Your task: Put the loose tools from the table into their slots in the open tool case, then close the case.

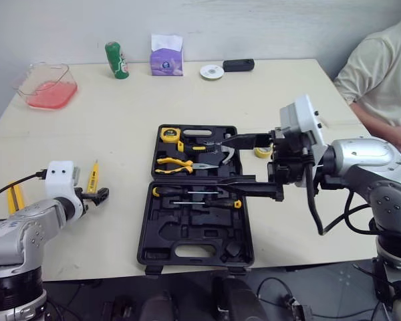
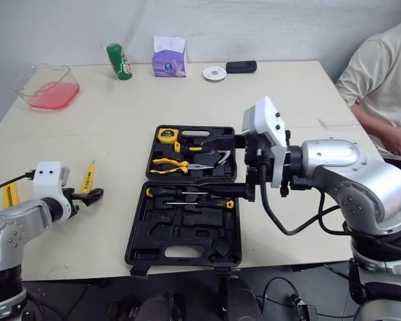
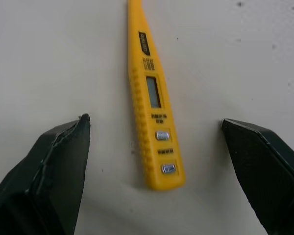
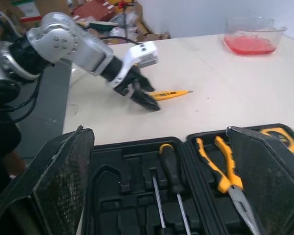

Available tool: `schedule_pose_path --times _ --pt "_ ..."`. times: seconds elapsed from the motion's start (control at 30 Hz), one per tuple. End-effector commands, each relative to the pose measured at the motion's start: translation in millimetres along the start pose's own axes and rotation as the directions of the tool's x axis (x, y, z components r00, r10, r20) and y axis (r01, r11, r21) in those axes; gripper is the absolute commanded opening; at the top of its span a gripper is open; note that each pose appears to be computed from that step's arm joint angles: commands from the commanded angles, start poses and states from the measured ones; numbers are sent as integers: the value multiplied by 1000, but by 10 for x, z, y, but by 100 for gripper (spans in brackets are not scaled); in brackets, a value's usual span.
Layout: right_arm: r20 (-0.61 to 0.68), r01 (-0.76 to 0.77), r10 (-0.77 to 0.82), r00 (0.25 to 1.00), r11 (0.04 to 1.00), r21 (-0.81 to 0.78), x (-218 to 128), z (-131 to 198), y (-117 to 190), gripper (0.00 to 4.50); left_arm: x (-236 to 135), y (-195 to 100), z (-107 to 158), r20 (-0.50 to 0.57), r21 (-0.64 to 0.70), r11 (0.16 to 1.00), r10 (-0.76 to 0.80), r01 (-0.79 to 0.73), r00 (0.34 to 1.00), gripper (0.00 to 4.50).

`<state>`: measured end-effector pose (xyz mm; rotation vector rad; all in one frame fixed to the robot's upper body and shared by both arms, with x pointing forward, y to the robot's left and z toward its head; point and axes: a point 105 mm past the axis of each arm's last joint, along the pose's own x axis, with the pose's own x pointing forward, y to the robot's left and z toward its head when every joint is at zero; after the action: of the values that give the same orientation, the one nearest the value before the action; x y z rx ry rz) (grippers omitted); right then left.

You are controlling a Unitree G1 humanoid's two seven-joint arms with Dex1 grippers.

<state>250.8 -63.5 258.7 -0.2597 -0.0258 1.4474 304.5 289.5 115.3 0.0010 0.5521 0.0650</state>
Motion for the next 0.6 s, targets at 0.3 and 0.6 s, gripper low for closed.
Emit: schedule_pose_path --times 0.3,0.6 --pt "26 -69 70 997 996 -52 120 96 23 450 273 -138 -54 -47 -61 998 7 -9 999 393" --pt "22 -55 56 998 997 -47 101 79 14 450 278 -59 1 -33 -9 1000 11 -11 999 54"
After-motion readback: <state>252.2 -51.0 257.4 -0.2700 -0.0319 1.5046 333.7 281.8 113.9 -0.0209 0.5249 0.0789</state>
